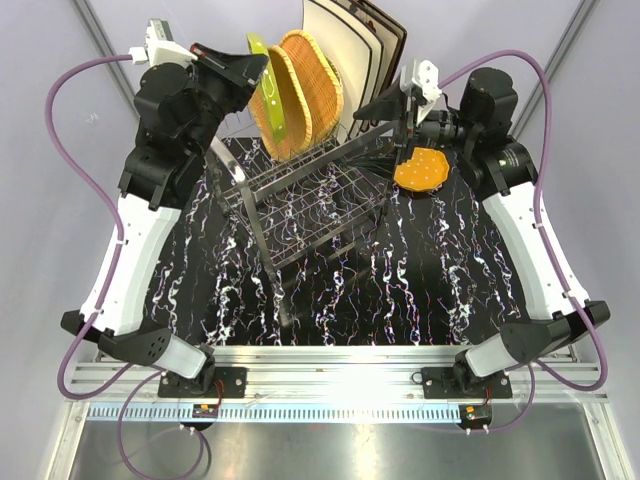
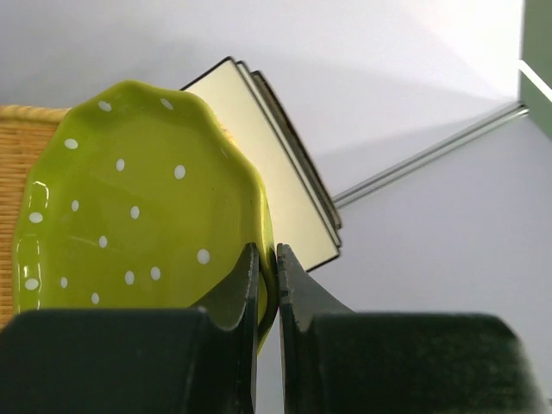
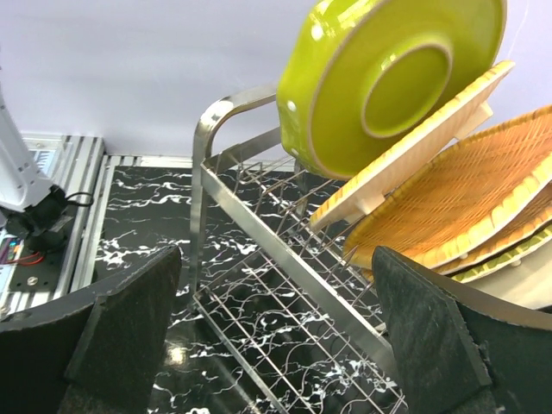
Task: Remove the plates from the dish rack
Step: Grab a plate with the left arm
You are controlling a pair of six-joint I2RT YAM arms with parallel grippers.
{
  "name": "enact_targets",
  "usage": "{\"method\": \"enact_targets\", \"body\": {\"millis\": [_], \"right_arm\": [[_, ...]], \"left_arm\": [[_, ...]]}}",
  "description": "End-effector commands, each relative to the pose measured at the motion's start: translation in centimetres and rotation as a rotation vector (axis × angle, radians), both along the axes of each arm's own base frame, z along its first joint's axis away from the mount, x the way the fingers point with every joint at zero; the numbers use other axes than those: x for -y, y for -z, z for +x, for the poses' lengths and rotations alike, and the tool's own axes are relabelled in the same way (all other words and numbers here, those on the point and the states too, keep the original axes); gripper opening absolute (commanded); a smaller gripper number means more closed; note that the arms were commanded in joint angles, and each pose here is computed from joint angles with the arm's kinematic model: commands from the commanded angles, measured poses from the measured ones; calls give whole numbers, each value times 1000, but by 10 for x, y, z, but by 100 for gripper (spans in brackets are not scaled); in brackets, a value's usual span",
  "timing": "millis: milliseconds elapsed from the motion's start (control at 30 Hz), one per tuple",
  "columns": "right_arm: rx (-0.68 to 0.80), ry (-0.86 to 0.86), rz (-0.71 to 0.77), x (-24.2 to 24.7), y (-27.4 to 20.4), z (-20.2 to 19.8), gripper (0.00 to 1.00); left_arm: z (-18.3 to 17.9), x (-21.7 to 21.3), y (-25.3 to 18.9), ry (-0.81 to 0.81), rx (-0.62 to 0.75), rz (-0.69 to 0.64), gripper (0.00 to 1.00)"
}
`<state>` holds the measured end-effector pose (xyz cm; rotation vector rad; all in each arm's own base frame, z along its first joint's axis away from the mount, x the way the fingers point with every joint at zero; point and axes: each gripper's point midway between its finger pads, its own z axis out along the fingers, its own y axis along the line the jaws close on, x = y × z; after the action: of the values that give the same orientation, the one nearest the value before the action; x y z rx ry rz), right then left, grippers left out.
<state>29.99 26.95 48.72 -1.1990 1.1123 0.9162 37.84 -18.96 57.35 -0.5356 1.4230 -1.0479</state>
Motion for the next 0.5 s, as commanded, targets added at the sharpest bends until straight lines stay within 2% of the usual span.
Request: {"method": "enact_targets", "body": {"millis": [0, 300, 467], "right_arm": [[78, 21, 15, -7, -19, 1, 100], [72, 104, 22, -42, -26, 5, 100], [108, 211, 7, -64, -28, 20, 100]], "left_arm": [[-55, -21, -107, 36, 338, -199, 0], [-58, -25, -106, 30, 336, -250, 0], [-62, -30, -107, 27, 332, -293, 0]]}}
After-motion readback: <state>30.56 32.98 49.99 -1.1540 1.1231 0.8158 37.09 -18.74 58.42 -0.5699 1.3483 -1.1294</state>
